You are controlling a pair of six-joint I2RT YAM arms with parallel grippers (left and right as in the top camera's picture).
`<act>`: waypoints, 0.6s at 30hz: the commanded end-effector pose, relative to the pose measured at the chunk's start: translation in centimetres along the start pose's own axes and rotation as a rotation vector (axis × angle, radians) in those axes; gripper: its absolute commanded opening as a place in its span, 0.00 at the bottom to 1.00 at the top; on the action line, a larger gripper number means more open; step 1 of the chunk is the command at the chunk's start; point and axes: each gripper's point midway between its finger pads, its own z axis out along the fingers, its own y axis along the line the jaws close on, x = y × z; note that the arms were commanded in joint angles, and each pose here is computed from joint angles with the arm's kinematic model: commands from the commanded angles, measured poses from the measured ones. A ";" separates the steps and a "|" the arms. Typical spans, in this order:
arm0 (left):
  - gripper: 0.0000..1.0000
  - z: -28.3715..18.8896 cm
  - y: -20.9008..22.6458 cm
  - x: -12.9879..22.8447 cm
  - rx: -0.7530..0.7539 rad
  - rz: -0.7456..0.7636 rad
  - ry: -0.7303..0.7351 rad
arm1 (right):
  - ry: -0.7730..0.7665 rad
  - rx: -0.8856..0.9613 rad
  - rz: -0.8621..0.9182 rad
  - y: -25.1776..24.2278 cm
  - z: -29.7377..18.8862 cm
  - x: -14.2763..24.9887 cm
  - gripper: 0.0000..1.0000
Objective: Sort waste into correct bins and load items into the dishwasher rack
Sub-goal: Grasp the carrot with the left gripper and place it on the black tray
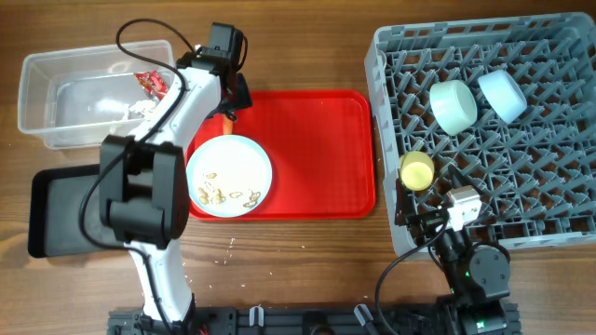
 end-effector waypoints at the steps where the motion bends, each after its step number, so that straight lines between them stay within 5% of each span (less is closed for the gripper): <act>1: 0.61 1.9 0.3 0.2 -0.010 0.065 0.013 | -0.006 -0.011 0.007 0.2 0.0 -0.1 1.00; 3: 0.59 2.2 -0.1 0.5 0.007 0.098 0.022 | -0.006 -0.011 0.008 0.2 0.0 -0.1 1.00; 6: 0.35 2.2 -0.1 0.5 0.006 0.097 0.022 | -0.006 -0.011 0.008 0.2 0.0 -0.1 1.00; 10: 0.23 1.0 0.0 -0.4 0.016 0.087 -0.005 | -0.006 -0.011 0.008 0.2 0.0 -0.1 1.00; 18: 0.23 -8.2 0.3 -5.8 0.065 0.033 -0.230 | -0.006 -0.011 0.008 0.2 0.0 -0.1 1.00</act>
